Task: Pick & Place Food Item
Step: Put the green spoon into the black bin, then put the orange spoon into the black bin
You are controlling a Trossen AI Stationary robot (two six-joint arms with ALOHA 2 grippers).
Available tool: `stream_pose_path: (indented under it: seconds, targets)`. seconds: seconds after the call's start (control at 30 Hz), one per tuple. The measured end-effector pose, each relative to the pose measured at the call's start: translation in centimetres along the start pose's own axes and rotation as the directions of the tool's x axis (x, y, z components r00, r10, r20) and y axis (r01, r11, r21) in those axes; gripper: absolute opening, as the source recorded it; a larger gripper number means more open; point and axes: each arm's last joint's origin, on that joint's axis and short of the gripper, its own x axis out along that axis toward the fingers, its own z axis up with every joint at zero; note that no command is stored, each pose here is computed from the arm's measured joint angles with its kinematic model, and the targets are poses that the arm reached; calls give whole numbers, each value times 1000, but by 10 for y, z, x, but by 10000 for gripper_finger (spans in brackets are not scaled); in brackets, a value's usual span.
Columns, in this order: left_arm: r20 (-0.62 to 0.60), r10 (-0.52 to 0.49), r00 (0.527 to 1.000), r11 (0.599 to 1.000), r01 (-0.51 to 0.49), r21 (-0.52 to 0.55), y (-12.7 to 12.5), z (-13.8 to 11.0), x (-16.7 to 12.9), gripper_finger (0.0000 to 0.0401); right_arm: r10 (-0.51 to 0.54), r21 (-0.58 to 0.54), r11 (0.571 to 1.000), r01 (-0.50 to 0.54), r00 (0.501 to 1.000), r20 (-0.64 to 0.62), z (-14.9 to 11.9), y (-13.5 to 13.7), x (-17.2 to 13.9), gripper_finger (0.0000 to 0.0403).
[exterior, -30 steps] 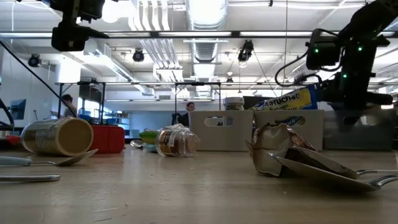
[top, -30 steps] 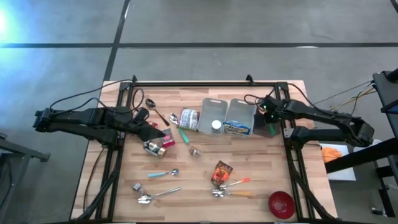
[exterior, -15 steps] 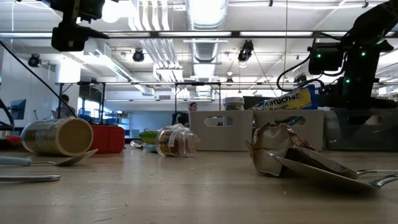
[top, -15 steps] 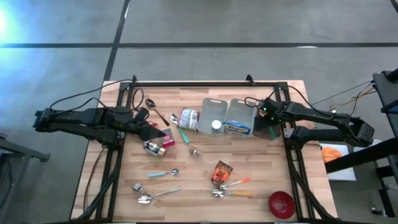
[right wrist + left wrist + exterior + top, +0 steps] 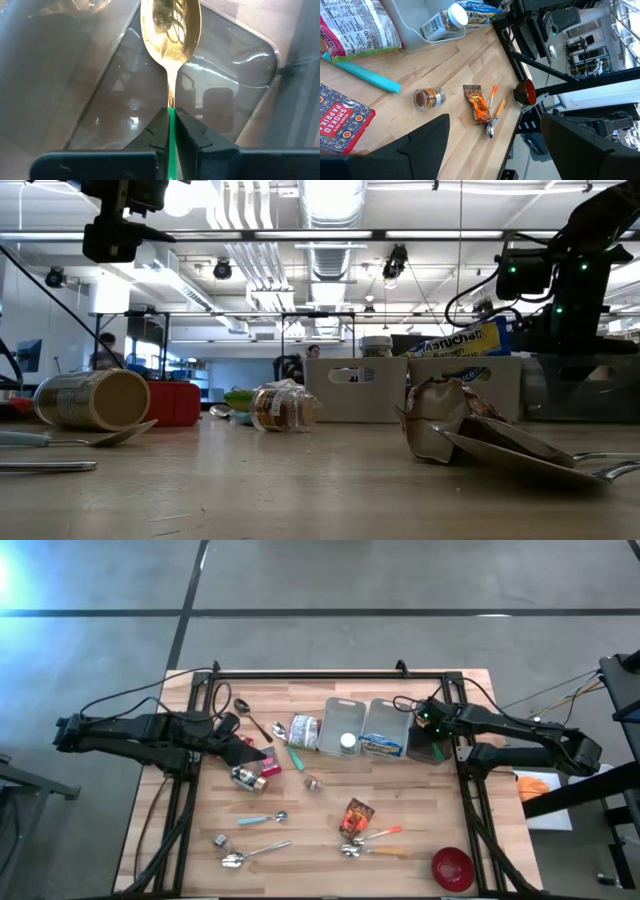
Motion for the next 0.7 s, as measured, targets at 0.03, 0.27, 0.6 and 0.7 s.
stream_pose_path:
  seconds: [0.03, 0.27, 0.6, 0.7]
  targets:
    - [0, 0, 1000, 1000, 0, -1, 0, 0, 0, 315, 0, 0, 1000, 0, 1000, 0, 0, 0, 0, 22]
    - [0, 0, 1000, 1000, 0, -3, 0, 0, 0, 315, 3, 1, 1000, -3, 1000, -2, 0, 0, 0, 100]
    - [0, 0, 1000, 1000, 0, -4, 0, 0, 0, 315, 12, 2, 1000, -12, 1000, -18, -2, 0, 2, 181]
    - [0, 0, 1000, 1000, 0, -7, 0, 0, 0, 315, 21, -3, 1000, -21, 1000, -10, 1, 1, -2, 188]
